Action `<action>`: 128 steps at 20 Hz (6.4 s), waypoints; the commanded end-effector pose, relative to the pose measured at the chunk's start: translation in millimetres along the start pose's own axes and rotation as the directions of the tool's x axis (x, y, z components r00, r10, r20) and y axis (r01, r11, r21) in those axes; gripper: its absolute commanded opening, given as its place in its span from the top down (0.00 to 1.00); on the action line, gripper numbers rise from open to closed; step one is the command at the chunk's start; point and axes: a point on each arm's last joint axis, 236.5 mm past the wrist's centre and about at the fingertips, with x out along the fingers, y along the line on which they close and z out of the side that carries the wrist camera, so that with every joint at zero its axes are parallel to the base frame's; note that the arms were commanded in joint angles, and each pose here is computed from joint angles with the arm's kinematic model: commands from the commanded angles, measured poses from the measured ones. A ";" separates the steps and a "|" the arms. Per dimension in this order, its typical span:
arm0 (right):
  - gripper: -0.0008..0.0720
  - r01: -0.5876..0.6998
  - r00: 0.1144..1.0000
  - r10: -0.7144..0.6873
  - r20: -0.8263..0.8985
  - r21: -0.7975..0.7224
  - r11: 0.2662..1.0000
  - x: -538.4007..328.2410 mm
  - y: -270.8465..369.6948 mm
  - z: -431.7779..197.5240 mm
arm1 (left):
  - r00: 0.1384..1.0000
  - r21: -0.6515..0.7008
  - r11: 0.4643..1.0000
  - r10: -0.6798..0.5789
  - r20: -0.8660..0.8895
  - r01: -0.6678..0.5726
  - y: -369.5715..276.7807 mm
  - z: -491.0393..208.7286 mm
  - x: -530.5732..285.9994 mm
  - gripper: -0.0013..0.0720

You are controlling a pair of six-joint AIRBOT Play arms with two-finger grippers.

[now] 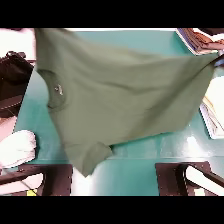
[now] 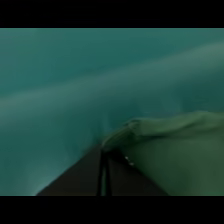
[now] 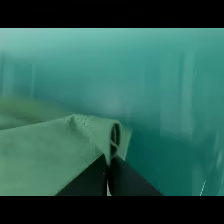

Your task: Fold the shirts.

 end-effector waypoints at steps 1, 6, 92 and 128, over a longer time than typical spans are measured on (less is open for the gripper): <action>0.96 0.049 0.976 -0.027 -0.217 0.098 0.994 105.5 -35.7 -43.3 | 0.945 -0.110 0.993 -0.072 -0.320 0.038 18.3 -98.8 123.9 0.95; 0.59 0.046 0.965 -0.011 -0.262 0.127 0.991 154.3 -48.6 -26.4 | 0.903 -0.210 0.978 -0.090 -0.421 -0.001 28.7 -144.6 173.5 0.15; 0.96 0.133 0.989 -0.140 -0.054 -0.121 0.984 -10.2 -8.9 11.4 | 0.956 -0.195 0.980 -0.091 -0.279 0.036 -31.7 -104.9 19.6 0.95; 0.37 0.234 0.924 -0.247 -0.290 -0.081 0.969 88.0 -94.5 -89.5 | 0.667 -0.340 0.929 -0.163 -0.727 -0.144 -23.7 -353.6 44.9 0.30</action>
